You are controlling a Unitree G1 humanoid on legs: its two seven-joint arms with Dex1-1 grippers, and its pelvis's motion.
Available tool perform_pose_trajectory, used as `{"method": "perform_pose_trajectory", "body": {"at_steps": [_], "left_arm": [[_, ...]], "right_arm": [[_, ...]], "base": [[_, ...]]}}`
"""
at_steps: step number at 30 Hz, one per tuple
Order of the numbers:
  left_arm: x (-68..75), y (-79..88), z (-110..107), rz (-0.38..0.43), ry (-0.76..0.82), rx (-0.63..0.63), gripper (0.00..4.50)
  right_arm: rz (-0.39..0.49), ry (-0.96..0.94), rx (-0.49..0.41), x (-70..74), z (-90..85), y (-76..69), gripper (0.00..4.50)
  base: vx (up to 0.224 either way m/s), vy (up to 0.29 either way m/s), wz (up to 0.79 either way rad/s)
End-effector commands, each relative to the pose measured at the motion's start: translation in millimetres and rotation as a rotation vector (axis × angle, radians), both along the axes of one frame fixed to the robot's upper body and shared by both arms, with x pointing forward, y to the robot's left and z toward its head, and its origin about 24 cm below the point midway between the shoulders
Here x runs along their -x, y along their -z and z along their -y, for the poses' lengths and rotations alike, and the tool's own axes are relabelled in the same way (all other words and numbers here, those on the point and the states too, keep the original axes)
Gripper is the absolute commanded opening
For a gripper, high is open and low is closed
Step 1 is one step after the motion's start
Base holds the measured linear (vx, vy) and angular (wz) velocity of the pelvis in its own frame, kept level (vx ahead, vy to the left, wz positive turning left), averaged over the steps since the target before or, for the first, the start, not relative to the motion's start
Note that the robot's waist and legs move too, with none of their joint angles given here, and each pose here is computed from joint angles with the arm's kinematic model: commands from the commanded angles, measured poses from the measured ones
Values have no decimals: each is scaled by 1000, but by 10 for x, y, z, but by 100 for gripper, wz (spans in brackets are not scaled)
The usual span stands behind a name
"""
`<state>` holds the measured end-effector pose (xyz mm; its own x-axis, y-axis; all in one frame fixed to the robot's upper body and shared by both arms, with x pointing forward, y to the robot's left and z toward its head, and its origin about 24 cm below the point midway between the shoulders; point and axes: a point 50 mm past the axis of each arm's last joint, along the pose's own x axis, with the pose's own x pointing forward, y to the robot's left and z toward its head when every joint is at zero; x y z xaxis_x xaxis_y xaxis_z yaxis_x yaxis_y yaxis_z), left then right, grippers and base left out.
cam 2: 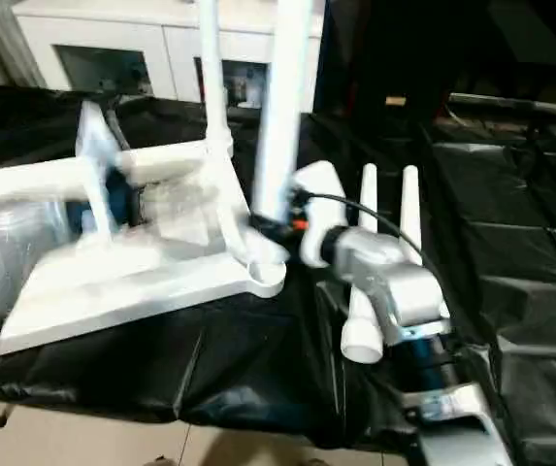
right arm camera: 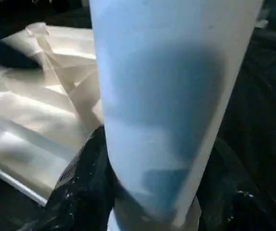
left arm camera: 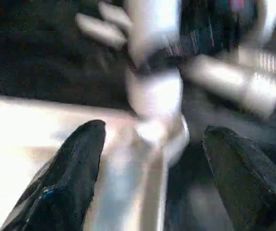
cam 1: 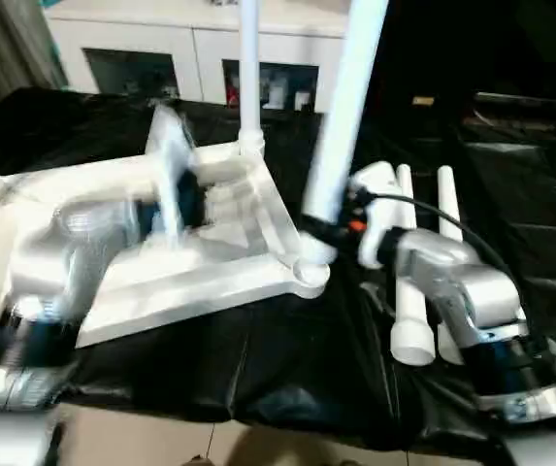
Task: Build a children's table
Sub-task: Insert table leg to table base
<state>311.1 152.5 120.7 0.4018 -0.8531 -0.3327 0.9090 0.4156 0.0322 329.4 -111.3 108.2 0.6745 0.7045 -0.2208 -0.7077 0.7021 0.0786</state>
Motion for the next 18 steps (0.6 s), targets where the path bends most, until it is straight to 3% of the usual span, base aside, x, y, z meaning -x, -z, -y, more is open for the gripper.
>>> {"method": "perform_pose_trajectory", "body": {"at_steps": [1, 9, 16, 18], "left_arm": [[1, 89, 73, 19, 50, -65, 365], [-61, 390, 93, 17, 69, -182, 282], [-87, 517, 49, 1, 72, -223, 216], [-98, 526, 45, 10, 63, -229, 216]], "right_arm": [[24, -19, 3, 21, -69, -14, 187], [37, -38, -13, 33, -171, -13, 187], [38, -37, -15, 47, -177, -4, 187], [38, -36, -15, 48, -176, -2, 187]], "base": [[0, 0, 0], [0, 0, 0], [0, 0, 0], [0, 0, 0]]}}
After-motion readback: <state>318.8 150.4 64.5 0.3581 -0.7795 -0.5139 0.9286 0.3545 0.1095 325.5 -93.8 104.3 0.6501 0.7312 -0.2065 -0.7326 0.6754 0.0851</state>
